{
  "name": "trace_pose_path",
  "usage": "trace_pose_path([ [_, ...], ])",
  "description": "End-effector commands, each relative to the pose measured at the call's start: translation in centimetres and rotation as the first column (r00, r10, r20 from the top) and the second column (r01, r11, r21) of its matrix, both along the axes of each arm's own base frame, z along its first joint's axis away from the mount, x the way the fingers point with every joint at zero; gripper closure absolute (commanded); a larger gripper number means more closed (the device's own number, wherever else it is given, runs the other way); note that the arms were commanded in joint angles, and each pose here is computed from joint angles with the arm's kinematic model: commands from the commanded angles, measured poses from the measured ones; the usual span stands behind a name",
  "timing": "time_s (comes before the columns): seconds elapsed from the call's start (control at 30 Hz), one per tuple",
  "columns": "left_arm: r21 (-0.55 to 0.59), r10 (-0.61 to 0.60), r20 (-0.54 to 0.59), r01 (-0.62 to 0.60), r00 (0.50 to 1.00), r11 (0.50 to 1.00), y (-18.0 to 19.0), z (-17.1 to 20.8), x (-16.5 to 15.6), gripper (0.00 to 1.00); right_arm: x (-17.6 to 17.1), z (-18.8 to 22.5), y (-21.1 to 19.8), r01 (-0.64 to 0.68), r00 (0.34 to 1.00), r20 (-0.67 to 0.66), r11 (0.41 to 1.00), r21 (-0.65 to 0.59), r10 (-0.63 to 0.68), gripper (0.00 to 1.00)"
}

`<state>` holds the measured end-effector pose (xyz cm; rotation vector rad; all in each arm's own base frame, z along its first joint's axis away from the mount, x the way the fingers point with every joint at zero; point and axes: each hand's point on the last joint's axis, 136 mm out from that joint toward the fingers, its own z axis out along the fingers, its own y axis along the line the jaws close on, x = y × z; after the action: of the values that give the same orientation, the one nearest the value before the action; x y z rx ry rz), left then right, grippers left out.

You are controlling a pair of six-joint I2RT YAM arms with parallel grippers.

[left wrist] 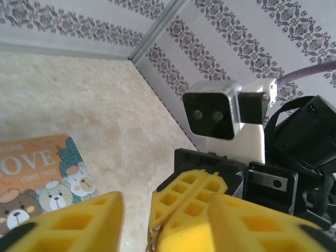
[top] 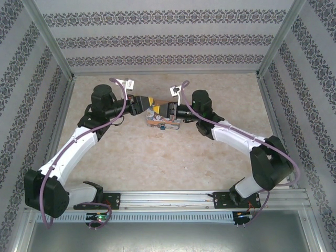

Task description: Unlock a padlock with a key

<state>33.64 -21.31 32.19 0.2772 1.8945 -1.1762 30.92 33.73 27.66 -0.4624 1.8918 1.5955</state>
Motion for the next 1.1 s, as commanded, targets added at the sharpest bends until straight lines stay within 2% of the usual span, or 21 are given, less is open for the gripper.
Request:
trace_pose_path([
  [0.0, 0.052, 0.082, 0.061, -0.085, 0.995, 0.995, 1.5, 0.3, 0.1, 0.40, 0.8, -0.5, -1.6, 0.076, 0.997, 0.034, 0.996, -0.050, -0.075, 1.00],
  [0.17, 0.126, 0.175, 0.094, -0.186, 0.980, 0.975, 3.4, -1.6, 0.1, 0.16, 3.0, -3.1, -3.9, 0.195, 0.980, -0.025, 0.974, -0.119, -0.199, 1.00],
  [0.3, 0.171, 0.235, 0.088, -0.247, 0.968, 0.954, 4.6, -4.2, 0.2, 0.05, 4.7, -6.0, -5.9, 0.267, 0.951, -0.107, 0.945, -0.189, -0.290, 1.00],
  [0.6, 0.280, 0.215, 0.019, -0.211, 0.977, 0.936, 4.6, -11.4, 0.2, 0.01, 8.0, -10.3, -7.1, 0.287, 0.915, -0.213, 0.925, -0.248, -0.341, 1.00],
  [0.73, 0.278, 0.183, 0.023, -0.182, 0.983, 0.943, 4.0, -12.8, 0.0, 0.01, 9.2, -11.8, -6.9, 0.274, 0.910, -0.241, 0.925, -0.262, -0.338, 1.00],
  [1.07, 0.244, 0.176, -0.077, -0.152, 0.981, 0.958, 2.7, -16.4, 0.4, 0.05, 10.9, -14.4, -6.4, 0.245, 0.902, -0.285, 0.929, -0.279, -0.324, 1.00],
])
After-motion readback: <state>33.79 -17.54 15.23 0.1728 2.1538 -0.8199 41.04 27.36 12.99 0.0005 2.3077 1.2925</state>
